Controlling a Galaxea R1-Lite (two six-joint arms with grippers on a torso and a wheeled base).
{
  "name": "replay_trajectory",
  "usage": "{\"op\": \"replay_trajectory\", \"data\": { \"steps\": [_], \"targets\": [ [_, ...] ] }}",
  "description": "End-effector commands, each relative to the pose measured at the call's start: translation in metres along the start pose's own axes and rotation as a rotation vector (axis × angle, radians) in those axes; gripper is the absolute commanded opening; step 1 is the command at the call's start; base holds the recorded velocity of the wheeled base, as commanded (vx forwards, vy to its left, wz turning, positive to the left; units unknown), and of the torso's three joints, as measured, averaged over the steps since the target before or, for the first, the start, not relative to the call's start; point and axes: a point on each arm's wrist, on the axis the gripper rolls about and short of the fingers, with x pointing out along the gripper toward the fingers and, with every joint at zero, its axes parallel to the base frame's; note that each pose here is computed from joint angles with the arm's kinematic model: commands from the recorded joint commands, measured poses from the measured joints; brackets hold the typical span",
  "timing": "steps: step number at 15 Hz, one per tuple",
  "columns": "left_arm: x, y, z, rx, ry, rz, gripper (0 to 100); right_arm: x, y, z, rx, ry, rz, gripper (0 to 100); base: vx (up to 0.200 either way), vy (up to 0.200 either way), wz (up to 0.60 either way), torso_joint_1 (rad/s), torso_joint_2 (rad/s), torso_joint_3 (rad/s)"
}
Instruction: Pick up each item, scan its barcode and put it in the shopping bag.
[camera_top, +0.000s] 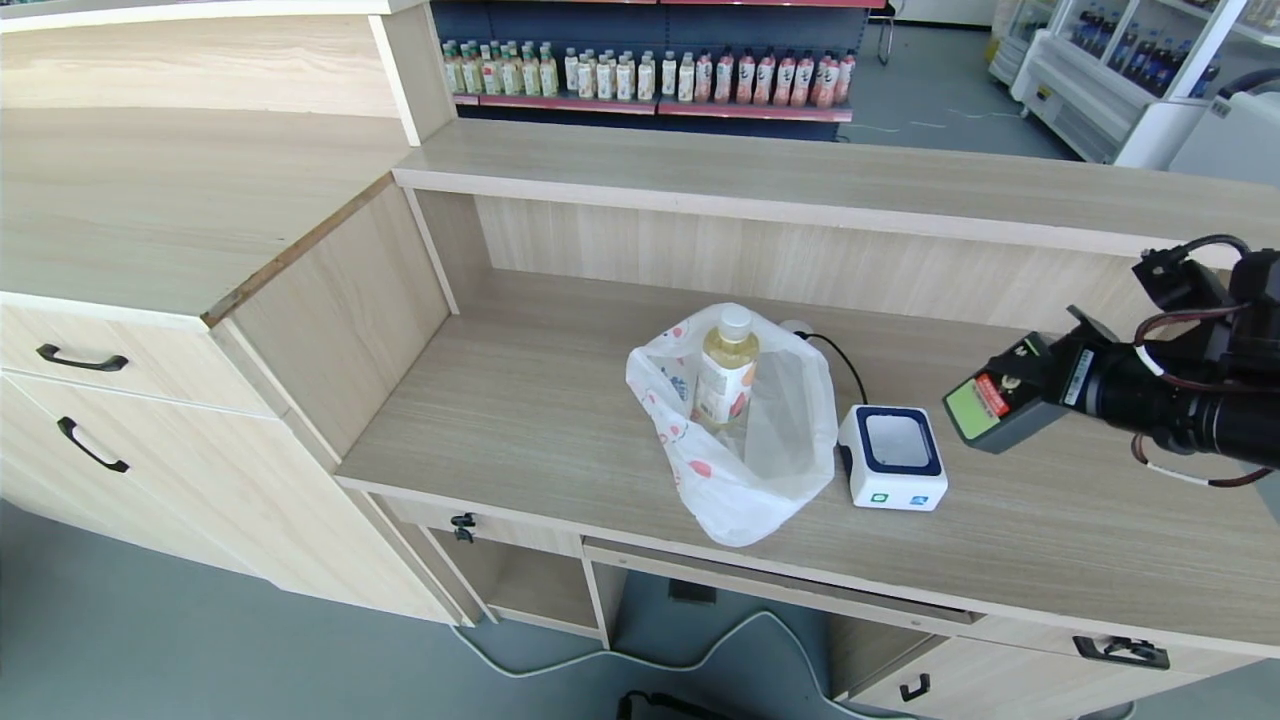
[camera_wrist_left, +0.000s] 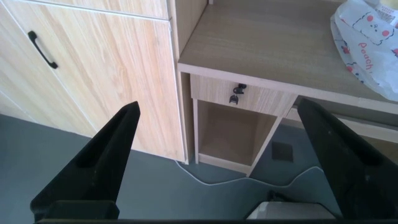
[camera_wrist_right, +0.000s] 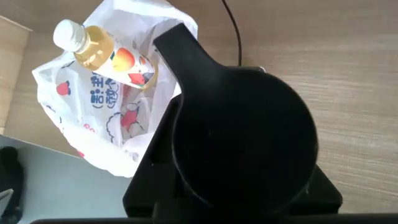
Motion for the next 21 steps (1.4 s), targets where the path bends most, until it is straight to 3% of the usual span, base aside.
{"op": "replay_trajectory", "data": {
  "steps": [1, 5, 11, 21],
  "targets": [
    [0.000, 0.000, 0.000, 0.001, -0.001, 0.001, 100, 0.015, 0.000, -0.009, 0.052, 0.056, 0.038, 0, 0.000, 0.000, 0.00, 0.000, 0.00, 0.000],
    [0.000, 0.000, 0.000, 0.001, -0.001, 0.001, 100, 0.036, -0.009, -0.022, 0.020, 0.092, 0.029, 0, 0.000, 0.000, 0.00, 0.000, 0.00, 0.000],
    [0.000, 0.000, 0.000, -0.001, -0.001, 0.001, 100, 0.055, -0.012, -0.020, -0.063, 0.087, 0.038, 0, 0.000, 0.000, 0.00, 0.000, 0.00, 0.000],
    [0.000, 0.000, 0.000, -0.001, -0.001, 0.002, 100, 0.075, -0.009, -0.028, -0.067, 0.108, 0.066, 0, 0.000, 0.000, 0.00, 0.000, 0.00, 0.000]
  ]
}}
